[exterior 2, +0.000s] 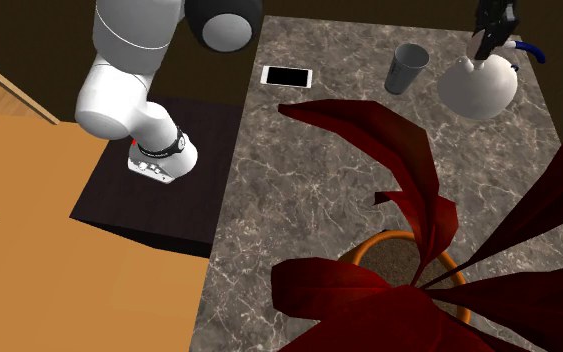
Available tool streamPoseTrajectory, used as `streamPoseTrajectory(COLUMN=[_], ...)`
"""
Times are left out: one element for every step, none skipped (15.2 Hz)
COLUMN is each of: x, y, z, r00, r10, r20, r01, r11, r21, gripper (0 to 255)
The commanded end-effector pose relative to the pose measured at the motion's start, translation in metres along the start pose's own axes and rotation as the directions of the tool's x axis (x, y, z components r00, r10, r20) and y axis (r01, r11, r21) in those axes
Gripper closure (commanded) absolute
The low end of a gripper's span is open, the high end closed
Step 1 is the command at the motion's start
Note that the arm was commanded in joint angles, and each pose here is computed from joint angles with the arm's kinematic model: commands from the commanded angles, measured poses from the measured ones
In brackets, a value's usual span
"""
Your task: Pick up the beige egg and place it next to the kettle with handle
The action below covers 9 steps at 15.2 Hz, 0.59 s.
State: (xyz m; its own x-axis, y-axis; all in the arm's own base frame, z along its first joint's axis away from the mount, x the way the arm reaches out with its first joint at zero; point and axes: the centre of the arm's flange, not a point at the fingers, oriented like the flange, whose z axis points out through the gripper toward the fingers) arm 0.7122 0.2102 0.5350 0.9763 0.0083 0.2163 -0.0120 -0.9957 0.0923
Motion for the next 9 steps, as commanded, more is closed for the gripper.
streamPoseTrajectory(x=[-0.001,-0.003,-0.004,-0.005,-0.006,-0.007,-0.008,-0.009,-0.011], y=[-0.001,-0.002,-0.002,-0.003,-0.003,-0.004,-0.004,-0.005,-0.005], z=[0.011,0.016,0.021,0.026,0.032,0.037,0.042,0.047,0.052], r00=[1.0,1.0,1.0,1.0,1.0,1.0,1.0,1.0,1.0], r10=[0.0,0.0,0.0,0.0,0.0,0.0,0.0,0.0,0.0], r20=[-0.001,-0.001,-0.001,-0.001,-0.001,-0.001,-0.001,-0.001,-0.001], r01=[0.0,0.0,0.0,0.0,0.0,0.0,0.0,0.0,0.0], r11=[1.0,1.0,1.0,1.0,1.0,1.0,1.0,1.0,1.0], r21=[0.0,0.0,0.0,0.0,0.0,0.0,0.0,0.0,0.0], gripper=[255,255,255,255,255,255,255,255,255])
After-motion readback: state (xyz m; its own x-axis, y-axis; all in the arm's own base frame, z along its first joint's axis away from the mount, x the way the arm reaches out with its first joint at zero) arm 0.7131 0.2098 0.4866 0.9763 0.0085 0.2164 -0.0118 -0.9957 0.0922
